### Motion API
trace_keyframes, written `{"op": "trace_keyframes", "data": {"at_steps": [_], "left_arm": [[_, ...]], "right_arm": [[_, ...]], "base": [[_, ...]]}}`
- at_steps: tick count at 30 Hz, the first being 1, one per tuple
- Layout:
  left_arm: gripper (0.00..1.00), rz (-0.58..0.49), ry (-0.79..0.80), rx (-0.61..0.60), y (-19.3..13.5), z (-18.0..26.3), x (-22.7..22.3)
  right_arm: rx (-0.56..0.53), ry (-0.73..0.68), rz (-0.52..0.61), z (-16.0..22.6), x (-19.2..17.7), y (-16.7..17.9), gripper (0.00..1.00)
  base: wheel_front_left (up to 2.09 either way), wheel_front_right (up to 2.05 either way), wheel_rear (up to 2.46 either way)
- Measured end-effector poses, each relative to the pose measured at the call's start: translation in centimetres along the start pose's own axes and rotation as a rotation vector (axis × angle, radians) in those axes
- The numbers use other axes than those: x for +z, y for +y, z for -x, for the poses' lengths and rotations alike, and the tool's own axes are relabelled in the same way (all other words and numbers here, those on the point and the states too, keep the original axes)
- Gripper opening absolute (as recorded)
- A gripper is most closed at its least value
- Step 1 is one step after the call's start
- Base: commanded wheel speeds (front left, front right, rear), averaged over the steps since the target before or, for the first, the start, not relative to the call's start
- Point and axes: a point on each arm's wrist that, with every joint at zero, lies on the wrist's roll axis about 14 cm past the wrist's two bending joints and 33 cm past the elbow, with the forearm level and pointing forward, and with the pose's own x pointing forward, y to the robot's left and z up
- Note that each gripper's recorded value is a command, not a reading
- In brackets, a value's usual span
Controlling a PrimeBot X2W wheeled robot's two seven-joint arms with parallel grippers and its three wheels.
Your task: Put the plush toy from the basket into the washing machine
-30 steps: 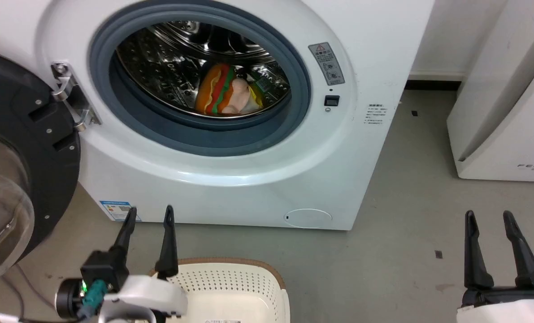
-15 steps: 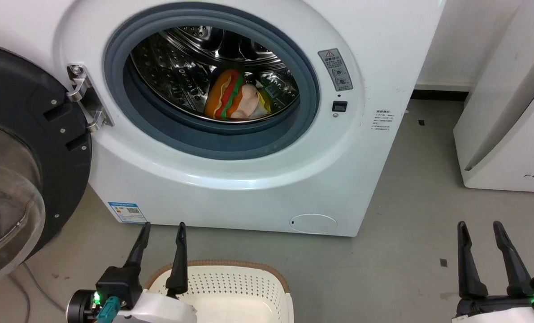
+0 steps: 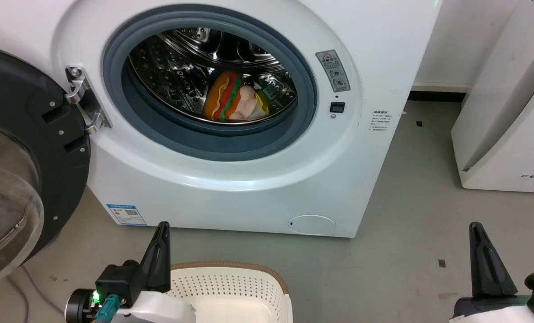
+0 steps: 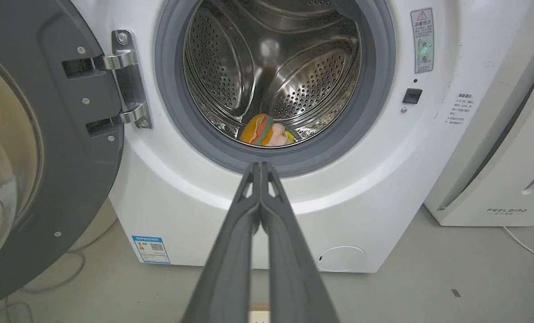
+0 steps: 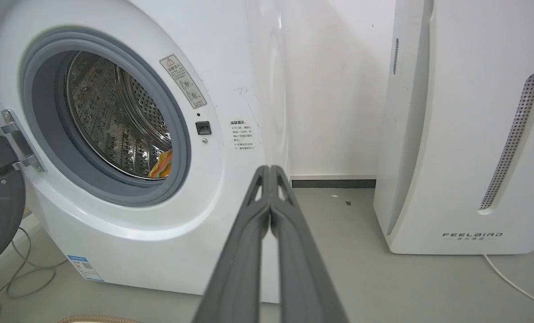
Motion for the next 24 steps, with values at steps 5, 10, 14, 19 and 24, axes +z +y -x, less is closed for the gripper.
{"op": "trace_keyframes", "data": {"at_steps": [5,10,14,19,24], "left_arm": [[0.0,-0.001,0.0,-0.007,-0.2,-0.09,0.13],[0.0,-0.003,0.0,-0.01,-0.38,-0.17,0.25],[0.0,-0.007,0.001,-0.012,-0.42,-0.24,0.34],[0.0,-0.013,0.0,-0.01,-0.37,-0.32,0.5],[0.0,-0.02,0.004,-0.015,-0.45,-0.39,0.57]], "right_arm": [[0.001,0.009,0.004,0.07,-0.08,0.02,0.0],[0.002,0.016,0.007,0.11,-0.14,0.07,0.0],[0.004,0.022,0.012,0.13,-0.17,0.12,0.0],[0.007,0.028,0.019,0.12,-0.17,0.2,0.0],[0.009,0.032,0.021,0.09,-0.14,0.27,0.0]], "base": [[0.0,0.0,0.0],[0.0,0.0,0.0],[0.0,0.0,0.0],[0.0,0.0,0.0],[0.0,0.0,0.0]]}}
